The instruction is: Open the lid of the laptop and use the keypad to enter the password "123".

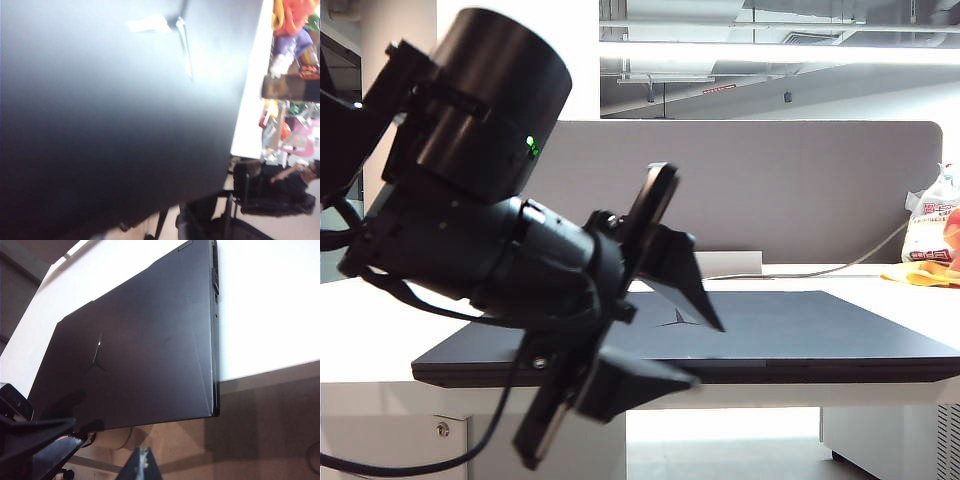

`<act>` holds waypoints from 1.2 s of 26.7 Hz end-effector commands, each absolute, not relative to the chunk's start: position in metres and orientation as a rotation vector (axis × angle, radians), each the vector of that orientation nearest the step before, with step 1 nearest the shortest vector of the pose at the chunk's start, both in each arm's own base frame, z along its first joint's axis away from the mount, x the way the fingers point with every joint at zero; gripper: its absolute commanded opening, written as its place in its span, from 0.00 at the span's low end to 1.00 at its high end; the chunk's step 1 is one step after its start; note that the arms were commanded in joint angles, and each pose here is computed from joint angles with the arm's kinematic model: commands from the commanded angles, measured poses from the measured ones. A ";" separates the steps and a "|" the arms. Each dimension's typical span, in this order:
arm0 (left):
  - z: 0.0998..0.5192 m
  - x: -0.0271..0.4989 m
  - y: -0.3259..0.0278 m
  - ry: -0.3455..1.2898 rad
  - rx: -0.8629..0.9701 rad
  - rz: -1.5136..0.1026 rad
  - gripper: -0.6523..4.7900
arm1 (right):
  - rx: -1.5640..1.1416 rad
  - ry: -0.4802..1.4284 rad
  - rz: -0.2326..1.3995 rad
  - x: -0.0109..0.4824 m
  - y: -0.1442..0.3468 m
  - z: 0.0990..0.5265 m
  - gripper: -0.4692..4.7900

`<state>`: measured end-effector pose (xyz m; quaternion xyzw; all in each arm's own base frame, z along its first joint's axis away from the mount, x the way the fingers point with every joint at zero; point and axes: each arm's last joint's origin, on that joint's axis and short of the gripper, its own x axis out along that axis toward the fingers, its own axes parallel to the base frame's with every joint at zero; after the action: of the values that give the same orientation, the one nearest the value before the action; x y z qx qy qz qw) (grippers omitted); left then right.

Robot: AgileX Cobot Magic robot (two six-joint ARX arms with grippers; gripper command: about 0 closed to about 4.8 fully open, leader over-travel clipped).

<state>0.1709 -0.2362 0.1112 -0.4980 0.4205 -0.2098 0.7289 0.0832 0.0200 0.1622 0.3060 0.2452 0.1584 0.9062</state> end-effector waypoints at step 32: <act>0.143 0.176 -0.239 0.724 -0.878 -0.799 0.14 | 0.634 0.504 0.350 0.083 0.021 0.164 0.08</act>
<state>0.1772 -0.2382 0.1419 -0.4087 0.3238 -0.3489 0.7787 0.0830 0.0205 0.1622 0.3070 0.2478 0.1668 0.9036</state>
